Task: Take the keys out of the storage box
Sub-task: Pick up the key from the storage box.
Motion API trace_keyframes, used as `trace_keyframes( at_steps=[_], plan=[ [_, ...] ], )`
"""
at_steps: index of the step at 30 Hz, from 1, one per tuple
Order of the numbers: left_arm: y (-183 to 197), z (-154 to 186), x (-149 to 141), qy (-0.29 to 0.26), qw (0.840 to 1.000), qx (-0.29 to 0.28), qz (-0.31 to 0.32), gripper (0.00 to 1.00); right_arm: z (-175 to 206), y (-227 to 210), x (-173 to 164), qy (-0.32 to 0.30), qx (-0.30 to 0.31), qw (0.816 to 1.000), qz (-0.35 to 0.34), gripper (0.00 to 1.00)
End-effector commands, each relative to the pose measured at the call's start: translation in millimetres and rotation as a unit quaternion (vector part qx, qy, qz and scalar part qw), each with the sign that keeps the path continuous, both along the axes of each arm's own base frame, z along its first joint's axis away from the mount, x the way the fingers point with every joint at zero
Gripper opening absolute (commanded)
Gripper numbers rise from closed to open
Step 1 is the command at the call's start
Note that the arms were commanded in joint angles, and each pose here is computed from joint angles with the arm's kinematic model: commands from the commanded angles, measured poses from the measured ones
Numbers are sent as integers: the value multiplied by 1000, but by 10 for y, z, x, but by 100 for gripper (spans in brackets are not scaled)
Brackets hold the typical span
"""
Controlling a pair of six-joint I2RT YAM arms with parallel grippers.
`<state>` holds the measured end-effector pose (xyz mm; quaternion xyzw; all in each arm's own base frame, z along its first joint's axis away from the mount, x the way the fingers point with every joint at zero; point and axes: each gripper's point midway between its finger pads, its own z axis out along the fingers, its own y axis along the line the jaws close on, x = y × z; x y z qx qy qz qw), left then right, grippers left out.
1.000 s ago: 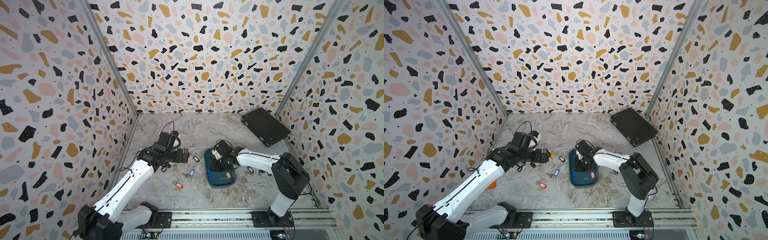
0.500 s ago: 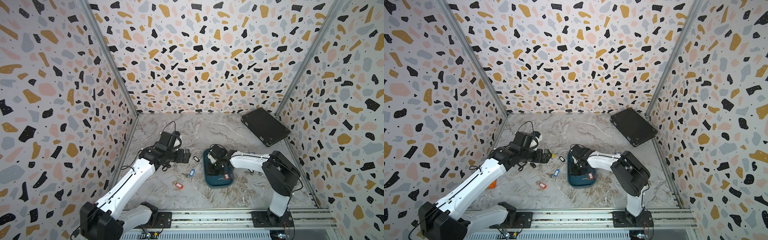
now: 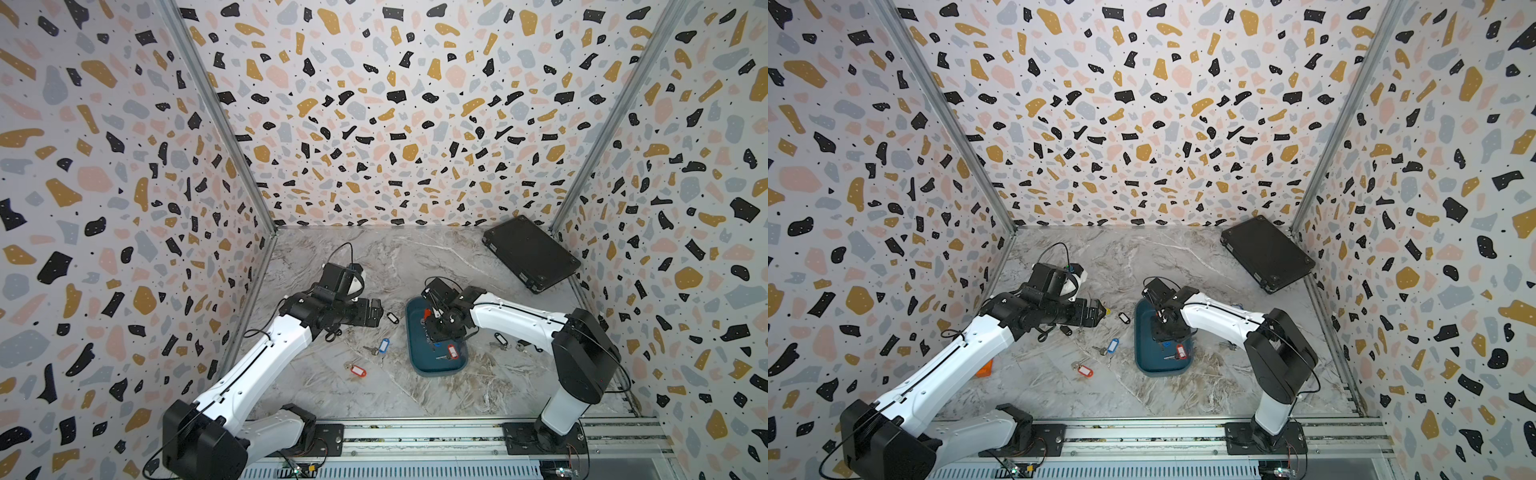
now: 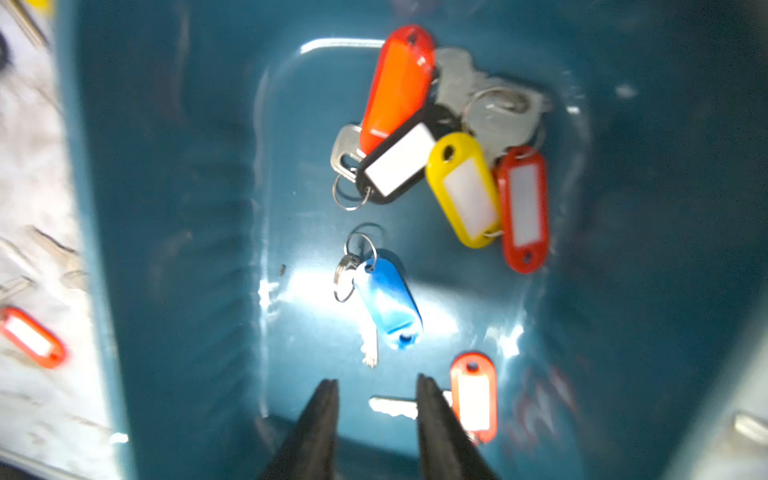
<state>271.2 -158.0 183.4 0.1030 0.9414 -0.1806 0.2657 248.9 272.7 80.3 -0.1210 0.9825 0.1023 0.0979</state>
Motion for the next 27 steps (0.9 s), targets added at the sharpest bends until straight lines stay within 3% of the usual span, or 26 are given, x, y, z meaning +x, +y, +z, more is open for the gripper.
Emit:
trace_keyframes(
  at_steps=[1, 6, 27],
  plan=[
    [-34, 58, 22, -12, 1000, -9, -8, 100, 226, -42, -34, 1, -10, 1000, 25, 48],
    [-31, 65, 23, -14, 1000, -9, -7, 100, 155, 43, -24, 22, -17, 999, 38, 51],
    [-71, 27, 7, -2, 1000, -17, -11, 100, -202, 199, 123, 49, -49, 997, 35, 41]
  ],
)
